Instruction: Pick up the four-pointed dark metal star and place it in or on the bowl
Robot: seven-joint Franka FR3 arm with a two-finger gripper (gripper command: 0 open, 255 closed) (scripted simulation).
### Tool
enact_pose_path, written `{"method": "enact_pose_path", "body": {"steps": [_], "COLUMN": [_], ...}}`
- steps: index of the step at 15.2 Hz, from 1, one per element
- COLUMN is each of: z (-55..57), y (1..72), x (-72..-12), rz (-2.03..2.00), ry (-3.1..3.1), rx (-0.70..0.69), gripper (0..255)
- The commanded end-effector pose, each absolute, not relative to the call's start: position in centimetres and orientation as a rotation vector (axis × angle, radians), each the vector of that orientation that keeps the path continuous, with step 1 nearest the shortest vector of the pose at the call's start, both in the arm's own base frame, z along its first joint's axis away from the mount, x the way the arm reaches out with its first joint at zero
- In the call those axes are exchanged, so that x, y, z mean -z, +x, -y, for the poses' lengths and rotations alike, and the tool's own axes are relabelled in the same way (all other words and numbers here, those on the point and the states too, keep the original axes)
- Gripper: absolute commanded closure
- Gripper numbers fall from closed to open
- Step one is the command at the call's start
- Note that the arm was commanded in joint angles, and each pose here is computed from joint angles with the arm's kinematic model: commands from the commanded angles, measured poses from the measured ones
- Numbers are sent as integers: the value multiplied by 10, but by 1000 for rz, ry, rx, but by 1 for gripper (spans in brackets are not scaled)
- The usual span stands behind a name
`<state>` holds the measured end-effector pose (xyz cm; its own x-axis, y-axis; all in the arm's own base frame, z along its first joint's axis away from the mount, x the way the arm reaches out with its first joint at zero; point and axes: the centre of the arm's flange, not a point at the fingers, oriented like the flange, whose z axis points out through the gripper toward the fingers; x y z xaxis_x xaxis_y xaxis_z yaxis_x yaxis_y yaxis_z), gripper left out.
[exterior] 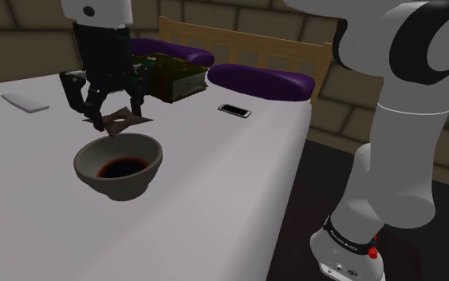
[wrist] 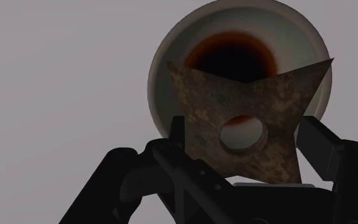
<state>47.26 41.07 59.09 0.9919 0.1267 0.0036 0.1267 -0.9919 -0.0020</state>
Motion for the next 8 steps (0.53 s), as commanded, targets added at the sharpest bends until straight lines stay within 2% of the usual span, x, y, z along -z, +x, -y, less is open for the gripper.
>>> {"method": "enact_pose_path", "body": {"steps": [1, 8], "z": [-420, -420], "y": [472, 472], "x": [-584, -547], "rz": [195, 195], "ry": [-3133, -3133], "rx": [5, 5], "gripper": [255, 255]}}
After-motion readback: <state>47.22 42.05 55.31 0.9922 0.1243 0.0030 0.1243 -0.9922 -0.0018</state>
